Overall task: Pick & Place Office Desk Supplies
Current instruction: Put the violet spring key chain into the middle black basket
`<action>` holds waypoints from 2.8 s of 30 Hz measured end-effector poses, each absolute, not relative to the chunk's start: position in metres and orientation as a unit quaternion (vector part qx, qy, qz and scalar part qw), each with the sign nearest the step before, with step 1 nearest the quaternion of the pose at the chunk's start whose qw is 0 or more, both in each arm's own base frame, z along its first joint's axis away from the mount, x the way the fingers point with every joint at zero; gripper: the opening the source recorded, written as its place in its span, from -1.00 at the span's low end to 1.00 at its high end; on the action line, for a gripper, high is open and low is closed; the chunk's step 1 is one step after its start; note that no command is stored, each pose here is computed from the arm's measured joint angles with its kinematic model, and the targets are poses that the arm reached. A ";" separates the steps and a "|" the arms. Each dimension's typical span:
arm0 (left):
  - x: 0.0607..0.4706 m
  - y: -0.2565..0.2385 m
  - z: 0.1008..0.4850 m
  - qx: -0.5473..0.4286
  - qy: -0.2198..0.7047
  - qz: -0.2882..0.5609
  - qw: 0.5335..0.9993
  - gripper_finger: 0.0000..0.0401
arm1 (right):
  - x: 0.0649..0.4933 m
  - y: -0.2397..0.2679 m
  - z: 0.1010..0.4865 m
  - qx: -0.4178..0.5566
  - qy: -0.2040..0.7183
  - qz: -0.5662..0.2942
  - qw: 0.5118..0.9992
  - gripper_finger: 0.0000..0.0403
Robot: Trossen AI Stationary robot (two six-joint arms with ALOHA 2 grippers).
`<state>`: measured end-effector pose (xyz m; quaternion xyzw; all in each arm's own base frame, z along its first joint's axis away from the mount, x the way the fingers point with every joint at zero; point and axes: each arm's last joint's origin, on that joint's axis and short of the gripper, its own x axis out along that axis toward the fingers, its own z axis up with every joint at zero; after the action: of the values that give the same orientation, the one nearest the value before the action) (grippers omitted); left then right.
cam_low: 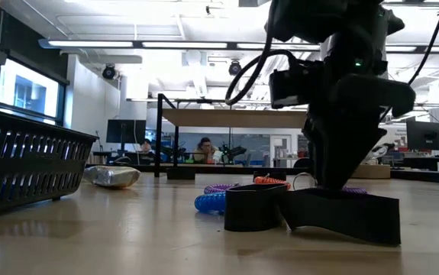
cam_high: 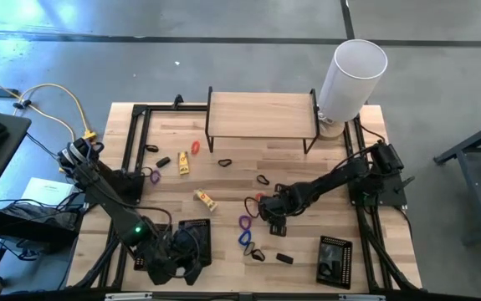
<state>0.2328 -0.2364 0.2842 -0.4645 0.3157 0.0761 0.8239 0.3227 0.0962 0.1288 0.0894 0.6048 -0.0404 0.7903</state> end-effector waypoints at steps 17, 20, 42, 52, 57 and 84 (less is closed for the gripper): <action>0.232 -0.237 0.284 -0.385 0.321 0.045 0.864 -0.42 | 0.319 0.096 0.120 0.112 0.634 -0.063 0.762 -0.94; 0.235 -0.234 0.285 -0.374 0.317 0.047 0.870 -0.42 | 0.316 0.095 0.125 0.122 0.630 -0.073 0.764 -0.96; 0.283 -0.175 0.286 -0.138 0.299 0.056 0.942 -0.42 | 0.278 0.126 0.244 0.213 0.431 -0.046 0.876 -0.98; 0.310 -0.137 0.294 0.093 0.264 0.031 0.960 -0.42 | 0.286 0.125 0.283 0.265 0.300 0.035 0.916 -0.98; 0.319 -0.131 0.303 0.187 0.218 0.015 0.958 -0.42 | 0.288 0.126 0.282 0.286 0.306 0.044 0.907 -0.98; 0.323 -0.130 0.311 0.360 0.180 -0.017 0.915 -0.42 | 0.305 0.076 0.283 0.368 0.321 0.052 0.871 -0.98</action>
<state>0.3230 -0.1301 0.3107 0.3603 0.1803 -0.0166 0.9151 0.3053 0.0758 0.2829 0.3683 0.3209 0.0519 0.8710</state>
